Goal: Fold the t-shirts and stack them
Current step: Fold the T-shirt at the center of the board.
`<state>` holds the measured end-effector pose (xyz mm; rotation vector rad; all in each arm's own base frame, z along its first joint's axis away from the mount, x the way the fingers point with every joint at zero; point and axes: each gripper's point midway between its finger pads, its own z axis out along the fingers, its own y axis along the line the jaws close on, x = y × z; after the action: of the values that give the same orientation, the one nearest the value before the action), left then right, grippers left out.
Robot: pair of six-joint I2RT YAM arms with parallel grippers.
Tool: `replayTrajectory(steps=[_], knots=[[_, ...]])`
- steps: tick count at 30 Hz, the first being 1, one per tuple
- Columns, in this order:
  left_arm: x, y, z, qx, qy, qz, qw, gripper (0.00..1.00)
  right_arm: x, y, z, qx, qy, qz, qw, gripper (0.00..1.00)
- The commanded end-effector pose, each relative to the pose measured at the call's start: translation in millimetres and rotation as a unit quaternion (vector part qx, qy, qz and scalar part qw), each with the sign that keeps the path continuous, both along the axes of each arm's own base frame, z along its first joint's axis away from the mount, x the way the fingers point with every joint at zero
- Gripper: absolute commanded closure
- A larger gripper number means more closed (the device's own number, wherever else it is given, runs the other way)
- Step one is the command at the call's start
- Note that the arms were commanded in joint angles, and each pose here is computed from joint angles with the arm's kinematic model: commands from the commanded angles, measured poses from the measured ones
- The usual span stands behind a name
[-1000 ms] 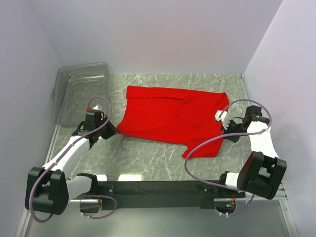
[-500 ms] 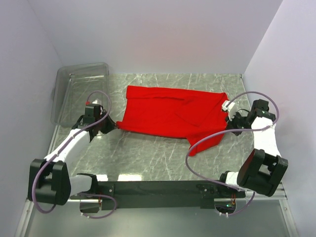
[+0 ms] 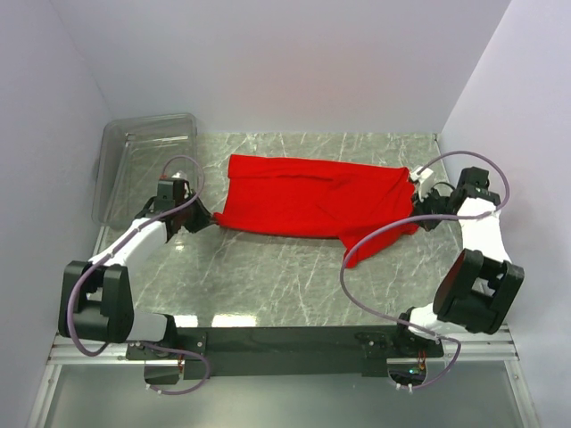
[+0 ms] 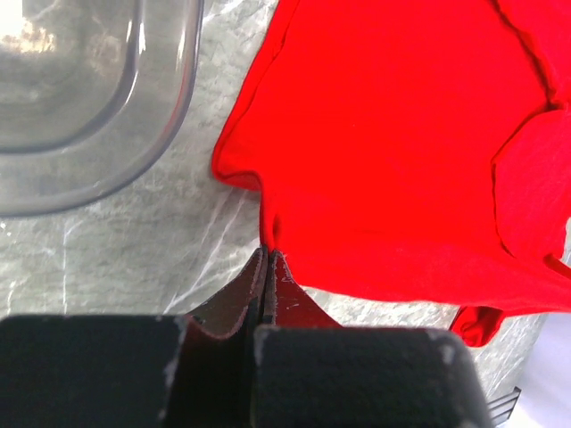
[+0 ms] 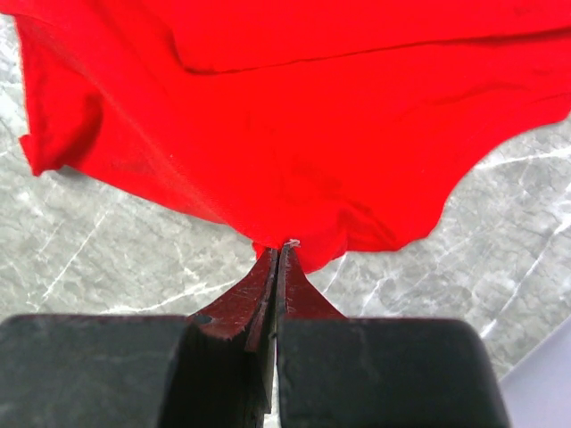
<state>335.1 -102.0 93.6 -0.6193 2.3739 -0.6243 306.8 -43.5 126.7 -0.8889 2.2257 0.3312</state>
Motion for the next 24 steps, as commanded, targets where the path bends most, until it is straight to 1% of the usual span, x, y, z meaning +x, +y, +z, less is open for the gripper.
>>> replayTrajectory(steps=[1,5,9,10,13,15,18,24], knots=[[18,-5,19,-0.009,-0.037,-0.016,0.999,0.99,8,-1,9,0.02,-0.002,-0.006,1.0,1.0],[16,-6,18,-0.014,-0.036,-0.019,0.999,0.99,-2,0,-5,0.011,0.02,0.013,1.0,1.0],[5,-7,14,-0.014,-0.028,-0.026,0.999,0.99,-21,-2,-21,-0.017,0.047,0.034,0.998,1.0],[3,-7,13,-0.014,-0.025,-0.027,0.999,0.99,-28,-5,-29,-0.035,0.053,0.039,0.997,1.0],[-9,-8,5,-0.017,-0.015,-0.032,0.999,0.99,-32,-12,-38,-0.061,0.049,0.033,0.996,1.0],[-18,-7,-3,-0.018,-0.004,-0.032,0.999,0.99,-37,-15,-50,-0.076,0.06,0.026,0.995,1.0],[-29,-5,-14,-0.017,0.008,-0.028,0.999,0.99,-44,-16,-63,-0.084,0.076,0.018,0.993,1.0],[-43,-3,-26,-0.018,0.019,-0.022,0.999,0.99,-51,-9,-63,-0.079,0.062,0.035,0.994,1.0]])
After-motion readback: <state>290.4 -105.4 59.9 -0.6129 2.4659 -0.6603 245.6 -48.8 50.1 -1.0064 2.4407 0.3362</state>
